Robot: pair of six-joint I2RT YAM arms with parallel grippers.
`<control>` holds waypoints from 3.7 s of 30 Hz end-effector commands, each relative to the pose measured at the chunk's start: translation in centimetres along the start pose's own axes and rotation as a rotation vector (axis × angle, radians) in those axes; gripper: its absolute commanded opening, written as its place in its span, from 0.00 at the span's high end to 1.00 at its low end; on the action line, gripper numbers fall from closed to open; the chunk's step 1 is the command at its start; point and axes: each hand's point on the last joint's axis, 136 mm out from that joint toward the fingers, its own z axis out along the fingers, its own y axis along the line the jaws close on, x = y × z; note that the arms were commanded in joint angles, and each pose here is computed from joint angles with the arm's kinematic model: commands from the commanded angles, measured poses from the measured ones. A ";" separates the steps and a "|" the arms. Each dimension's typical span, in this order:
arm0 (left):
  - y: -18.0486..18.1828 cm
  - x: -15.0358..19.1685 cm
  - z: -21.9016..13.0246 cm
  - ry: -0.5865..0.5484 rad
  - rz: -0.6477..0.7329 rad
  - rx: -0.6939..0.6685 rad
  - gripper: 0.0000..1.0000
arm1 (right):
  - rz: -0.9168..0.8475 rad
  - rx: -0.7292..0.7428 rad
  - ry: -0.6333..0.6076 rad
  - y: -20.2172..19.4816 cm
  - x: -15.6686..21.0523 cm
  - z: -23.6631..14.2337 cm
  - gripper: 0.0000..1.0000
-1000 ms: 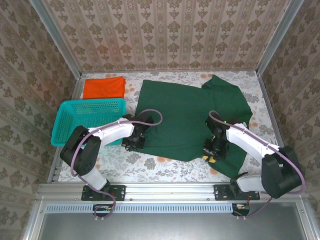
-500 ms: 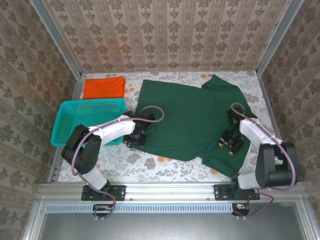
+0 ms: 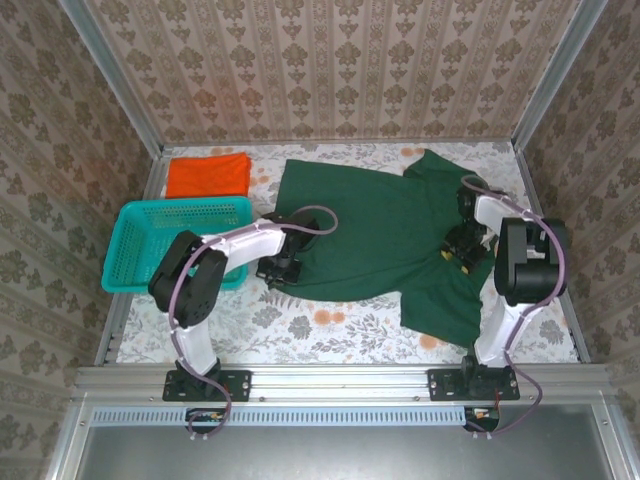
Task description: Fold and stack the t-shirts
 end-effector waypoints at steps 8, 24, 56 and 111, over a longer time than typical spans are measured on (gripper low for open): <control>1.0 -3.5 1.0 0.025 -0.041 -0.040 0.92 | 0.003 0.018 -0.030 4.1 -5.5 0.4 0.38; 3.5 -5.1 -5.2 -0.068 -0.278 0.217 0.70 | -0.078 -0.185 -0.190 2.1 -2.1 -10.5 0.17; 2.4 -0.6 -1.5 -0.087 -0.542 0.376 0.61 | 0.308 -0.295 -0.050 -9.4 7.4 0.1 0.48; 2.8 -1.1 -1.1 -0.126 -0.371 0.195 0.59 | 0.245 -0.205 -0.021 -10.8 6.7 0.6 0.94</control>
